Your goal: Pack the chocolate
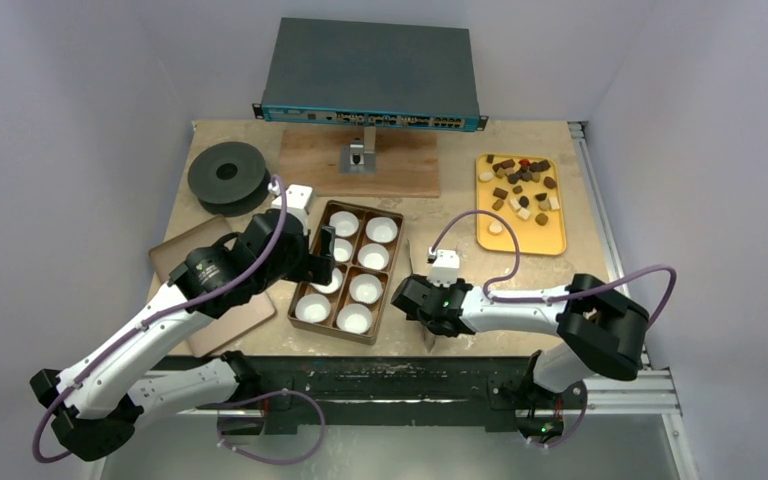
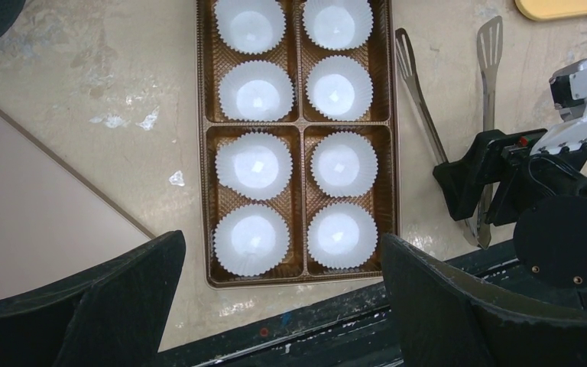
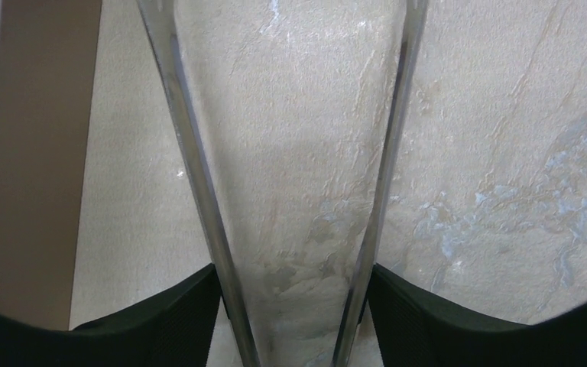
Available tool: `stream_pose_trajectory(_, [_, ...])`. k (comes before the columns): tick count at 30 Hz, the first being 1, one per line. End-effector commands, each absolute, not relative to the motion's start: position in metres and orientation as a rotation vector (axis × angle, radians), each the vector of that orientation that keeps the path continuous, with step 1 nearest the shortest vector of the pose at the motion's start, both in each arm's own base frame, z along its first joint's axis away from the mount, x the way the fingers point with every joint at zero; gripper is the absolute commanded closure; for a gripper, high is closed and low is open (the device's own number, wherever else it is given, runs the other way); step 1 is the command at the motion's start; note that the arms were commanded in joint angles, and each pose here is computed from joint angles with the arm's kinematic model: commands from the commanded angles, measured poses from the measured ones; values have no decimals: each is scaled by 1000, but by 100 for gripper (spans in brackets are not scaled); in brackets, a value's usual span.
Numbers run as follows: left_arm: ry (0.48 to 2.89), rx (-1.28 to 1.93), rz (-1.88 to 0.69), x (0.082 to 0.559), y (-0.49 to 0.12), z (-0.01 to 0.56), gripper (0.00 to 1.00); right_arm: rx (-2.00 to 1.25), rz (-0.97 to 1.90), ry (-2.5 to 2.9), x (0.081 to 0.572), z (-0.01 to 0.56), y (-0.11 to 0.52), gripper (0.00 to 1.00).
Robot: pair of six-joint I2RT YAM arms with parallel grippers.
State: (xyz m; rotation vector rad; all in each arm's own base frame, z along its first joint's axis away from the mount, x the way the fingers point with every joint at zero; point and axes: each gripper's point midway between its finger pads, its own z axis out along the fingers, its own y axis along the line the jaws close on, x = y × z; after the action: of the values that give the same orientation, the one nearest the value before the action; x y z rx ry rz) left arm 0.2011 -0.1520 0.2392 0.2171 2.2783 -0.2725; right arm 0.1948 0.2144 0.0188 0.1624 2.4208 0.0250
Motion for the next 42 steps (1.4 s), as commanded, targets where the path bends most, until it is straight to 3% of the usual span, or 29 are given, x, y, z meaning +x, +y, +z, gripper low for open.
stream_pose_trajectory(1, [2260, 176, -312, 203, -155, 244, 0, 142, -59, 2399, 200, 19, 206, 32])
stream_pose_trajectory(4, [2257, 180, -301, 203, -153, 247, 0, 139, -40, 2389, 203, 44, 211, 48])
stream_pose_trajectory(5, [2254, 180, -295, 203, -152, 249, 0, 141, -18, 2370, 206, 58, 212, 49])
stream_pose_trajectory(12, [2233, 198, -280, 202, -147, 260, 0, 149, 72, 2286, 220, 140, 202, 50])
stream_pose_trajectory(22, [2202, 202, -264, 203, -141, 273, 0, 197, 91, 2272, 258, 202, 168, 52])
stream_pose_trajectory(42, [2176, 242, -291, 202, -144, 281, 0, 355, -45, 2435, 303, 150, 82, 48])
